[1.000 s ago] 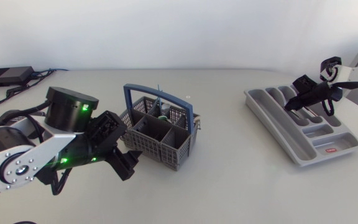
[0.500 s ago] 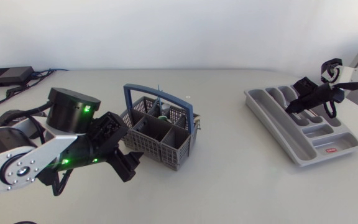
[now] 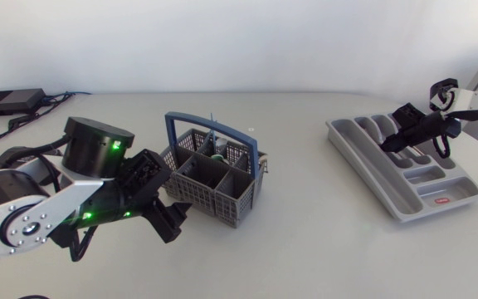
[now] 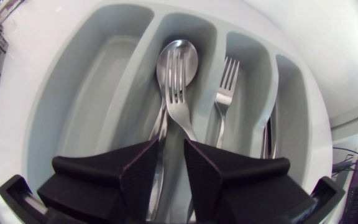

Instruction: Unload the cutlery basket into the drawer organizer.

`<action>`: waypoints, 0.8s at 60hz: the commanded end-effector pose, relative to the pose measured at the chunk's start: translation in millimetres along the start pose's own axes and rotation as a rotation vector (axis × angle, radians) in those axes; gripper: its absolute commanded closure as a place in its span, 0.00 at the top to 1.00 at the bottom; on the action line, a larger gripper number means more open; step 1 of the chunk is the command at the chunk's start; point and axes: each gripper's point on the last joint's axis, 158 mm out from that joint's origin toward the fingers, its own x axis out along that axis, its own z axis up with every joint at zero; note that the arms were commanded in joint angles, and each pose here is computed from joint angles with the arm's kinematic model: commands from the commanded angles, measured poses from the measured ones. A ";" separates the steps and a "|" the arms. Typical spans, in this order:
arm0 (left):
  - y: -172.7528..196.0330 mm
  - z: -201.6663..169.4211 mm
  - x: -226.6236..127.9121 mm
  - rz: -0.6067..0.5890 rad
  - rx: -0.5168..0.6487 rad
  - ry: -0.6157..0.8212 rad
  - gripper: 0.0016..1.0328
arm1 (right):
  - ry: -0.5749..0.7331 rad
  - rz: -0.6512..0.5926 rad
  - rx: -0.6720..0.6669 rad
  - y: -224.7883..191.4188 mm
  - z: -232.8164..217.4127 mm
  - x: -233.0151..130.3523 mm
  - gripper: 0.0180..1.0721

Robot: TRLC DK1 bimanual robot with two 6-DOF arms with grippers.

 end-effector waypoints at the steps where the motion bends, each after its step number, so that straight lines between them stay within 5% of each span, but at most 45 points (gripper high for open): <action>1: -6.1 -9.4 6.7 -0.015 0.006 0.025 0.90 | -0.028 -0.019 -0.038 -4.3 13.8 -16.3 0.43; 28: -6.9 -10.0 9.7 -0.018 0.007 0.031 0.90 | -0.079 -0.044 -0.071 -5.0 32.1 -32.6 0.44; 48: -6.3 -9.1 9.6 -0.016 0.007 0.028 0.90 | -0.052 -0.039 -0.062 -9.9 24.1 -10.0 0.44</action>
